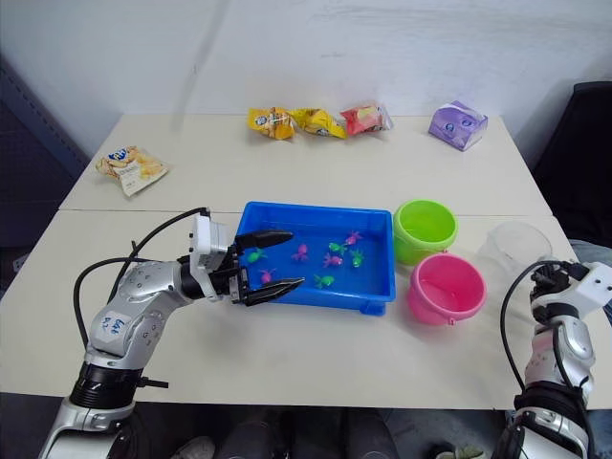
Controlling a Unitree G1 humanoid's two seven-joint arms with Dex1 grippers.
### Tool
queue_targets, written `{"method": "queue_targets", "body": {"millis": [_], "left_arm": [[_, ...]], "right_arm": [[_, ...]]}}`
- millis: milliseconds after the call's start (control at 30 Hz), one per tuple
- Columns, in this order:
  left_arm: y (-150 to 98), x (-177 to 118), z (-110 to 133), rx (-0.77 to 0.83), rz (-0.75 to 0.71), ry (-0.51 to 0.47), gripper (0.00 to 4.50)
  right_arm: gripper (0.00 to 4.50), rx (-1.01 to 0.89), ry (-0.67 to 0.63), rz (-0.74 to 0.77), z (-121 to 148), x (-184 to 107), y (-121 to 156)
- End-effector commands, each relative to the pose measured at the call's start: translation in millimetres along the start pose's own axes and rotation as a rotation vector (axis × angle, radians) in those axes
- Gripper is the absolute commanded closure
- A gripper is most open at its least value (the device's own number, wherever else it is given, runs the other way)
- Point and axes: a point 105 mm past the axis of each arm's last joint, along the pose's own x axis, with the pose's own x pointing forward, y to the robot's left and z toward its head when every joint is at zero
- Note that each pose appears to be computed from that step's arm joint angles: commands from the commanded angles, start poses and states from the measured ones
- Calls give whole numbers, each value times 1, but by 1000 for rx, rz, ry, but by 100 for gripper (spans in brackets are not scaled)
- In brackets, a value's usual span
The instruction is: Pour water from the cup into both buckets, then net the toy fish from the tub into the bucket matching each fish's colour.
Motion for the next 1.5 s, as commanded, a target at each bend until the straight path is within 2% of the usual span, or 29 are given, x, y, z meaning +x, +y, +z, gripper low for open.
{"method": "queue_targets", "body": {"millis": [33,100,300,367,467,533,600,700,800,900,1000,1033,1100,1167,1200,1300,1433,1467,1500], "left_arm": [[3,-2,10,44,6,-20,0],[4,-3,8,43,12,-11,0],[3,-8,-1,44,17,15,0],[6,-13,-1,46,43,14,0],[10,-21,0,48,77,17,0],[12,-29,3,45,102,10,0],[8,-40,0,39,92,47,0],[21,-76,0,106,294,86,0],[26,-111,-3,118,463,121,0],[21,-156,-7,82,682,131,0],[13,-219,-24,15,1017,154,0],[11,-230,-28,0,1075,158,0],[1,-265,-47,-51,1266,228,0],[-18,-296,-64,-105,1433,288,0],[-27,-304,-70,-126,1490,314,0],[-40,-313,-80,-183,1579,359,0],[-33,-312,-84,-225,1628,365,0],[-29,-314,-85,-234,1660,385,0],[-24,-317,-86,-223,1694,449,0]], "right_arm": [[99,-32,-49,3,12,-19,-8],[5,-114,-16,62,8,-34,-5],[5,-173,52,99,11,-84,-23],[5,-230,63,168,20,-98,-18],[5,-344,-120,407,63,-109,19],[5,-330,-223,572,91,-115,46],[5,-363,-275,767,111,-121,79],[5,-459,-239,1073,105,-130,125],[5,-443,-244,1218,101,-135,149],[5,-460,-220,1428,80,-155,172],[5,-446,-247,1513,64,-162,186],[5,-446,-255,1520,62,-161,188],[5,-385,-224,1555,52,-163,192],[5,-363,-164,1655,40,-171,195],[5,-361,-126,1705,34,-175,194],[5,-384,-130,1730,29,-174,193],[5,-385,-177,1739,32,-171,199],[5,-368,-182,1741,33,-171,200],[5,-349,-183,1740,34,-172,203]]}}
